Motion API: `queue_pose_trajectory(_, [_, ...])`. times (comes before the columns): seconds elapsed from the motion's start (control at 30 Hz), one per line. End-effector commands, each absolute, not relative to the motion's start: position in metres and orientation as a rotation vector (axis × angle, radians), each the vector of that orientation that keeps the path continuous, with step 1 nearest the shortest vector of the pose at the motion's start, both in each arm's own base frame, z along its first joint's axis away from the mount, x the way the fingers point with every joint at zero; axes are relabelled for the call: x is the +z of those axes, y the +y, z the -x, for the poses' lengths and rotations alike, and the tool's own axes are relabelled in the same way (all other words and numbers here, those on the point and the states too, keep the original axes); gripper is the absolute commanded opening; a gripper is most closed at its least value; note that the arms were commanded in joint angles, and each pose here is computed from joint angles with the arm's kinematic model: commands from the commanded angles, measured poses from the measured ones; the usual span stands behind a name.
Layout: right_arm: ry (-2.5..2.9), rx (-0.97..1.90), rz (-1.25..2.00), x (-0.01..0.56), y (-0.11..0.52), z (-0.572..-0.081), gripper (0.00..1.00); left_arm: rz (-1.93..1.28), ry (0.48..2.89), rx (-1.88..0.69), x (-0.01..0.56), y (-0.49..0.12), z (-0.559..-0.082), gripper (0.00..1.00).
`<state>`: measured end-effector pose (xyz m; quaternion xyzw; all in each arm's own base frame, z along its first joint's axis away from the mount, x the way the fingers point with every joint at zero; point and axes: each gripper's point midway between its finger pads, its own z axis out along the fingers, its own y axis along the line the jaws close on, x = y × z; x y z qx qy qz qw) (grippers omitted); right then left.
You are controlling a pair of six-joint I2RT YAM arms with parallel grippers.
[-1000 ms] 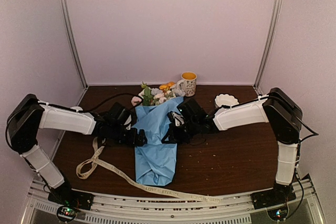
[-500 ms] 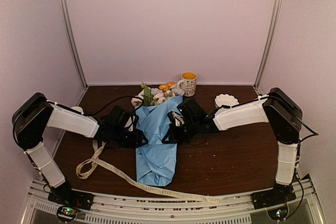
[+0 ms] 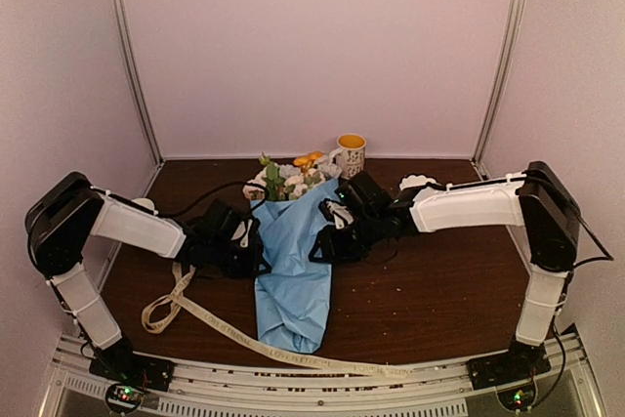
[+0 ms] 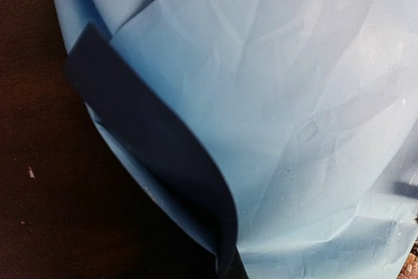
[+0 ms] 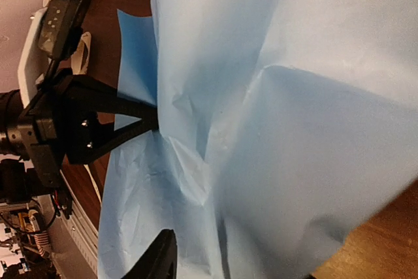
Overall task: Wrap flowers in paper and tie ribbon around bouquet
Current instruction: Pass from the right arm to the left, then pick up the ribbon from the center of the board.
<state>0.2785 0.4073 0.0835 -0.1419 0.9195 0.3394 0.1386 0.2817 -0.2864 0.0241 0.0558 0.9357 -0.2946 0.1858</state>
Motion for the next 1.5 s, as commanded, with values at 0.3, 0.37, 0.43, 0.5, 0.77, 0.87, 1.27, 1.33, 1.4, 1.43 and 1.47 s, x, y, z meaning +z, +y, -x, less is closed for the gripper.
queue_pose_trajectory(0.3, [2.518, 0.475, 1.084, 0.11, 0.34, -0.15, 0.52, -0.164, 2.626, -0.85, 0.024, -0.285, -0.279, 0.0])
queue_pose_trajectory(0.37, [2.484, 0.353, 1.247, 0.095, 0.342, -0.122, 0.53, -0.172, 2.625, -0.843, 0.024, -0.285, -0.279, 0.0])
queue_pose_trajectory(0.43, [2.433, 0.264, 1.368, 0.082, 0.351, -0.099, 0.54, -0.176, 2.627, -0.839, 0.023, -0.284, -0.279, 0.0])
queue_pose_trajectory(0.5, [2.377, 0.267, 1.498, 0.071, 0.369, -0.074, 0.56, -0.18, 2.629, -0.835, 0.023, -0.284, -0.279, 0.0])
queue_pose_trajectory(0.77, [2.319, 0.155, 1.655, 0.03, 0.391, -0.056, 0.59, -0.198, 2.634, -0.795, 0.025, -0.28, -0.28, 0.0])
queue_pose_trajectory(0.87, [2.335, 0.087, 1.665, 0.016, 0.381, -0.057, 0.56, -0.203, 2.637, -0.791, 0.024, -0.281, -0.28, 0.0])
queue_pose_trajectory(1.27, [2.318, 0.066, 1.661, 0.02, 0.373, -0.061, 0.0, -0.218, 2.639, -0.774, 0.026, -0.282, -0.283, 0.0])
queue_pose_trajectory(1.33, [2.313, 0.074, 1.647, 0.026, 0.372, -0.062, 0.0, -0.223, 2.639, -0.769, 0.027, -0.282, -0.284, 0.0])
queue_pose_trajectory(1.4, [2.314, 0.086, 1.618, 0.033, 0.371, -0.067, 0.0, -0.224, 2.635, -0.789, 0.03, -0.283, -0.284, 0.0])
queue_pose_trajectory(1.43, [2.318, 0.089, 1.601, 0.035, 0.369, -0.069, 0.0, -0.223, 2.626, -0.811, 0.034, -0.285, -0.285, 0.0])
queue_pose_trajectory(1.47, [2.322, 0.105, 1.58, 0.04, 0.368, -0.072, 0.0, -0.227, 2.617, -0.833, 0.039, -0.288, -0.285, 0.0])
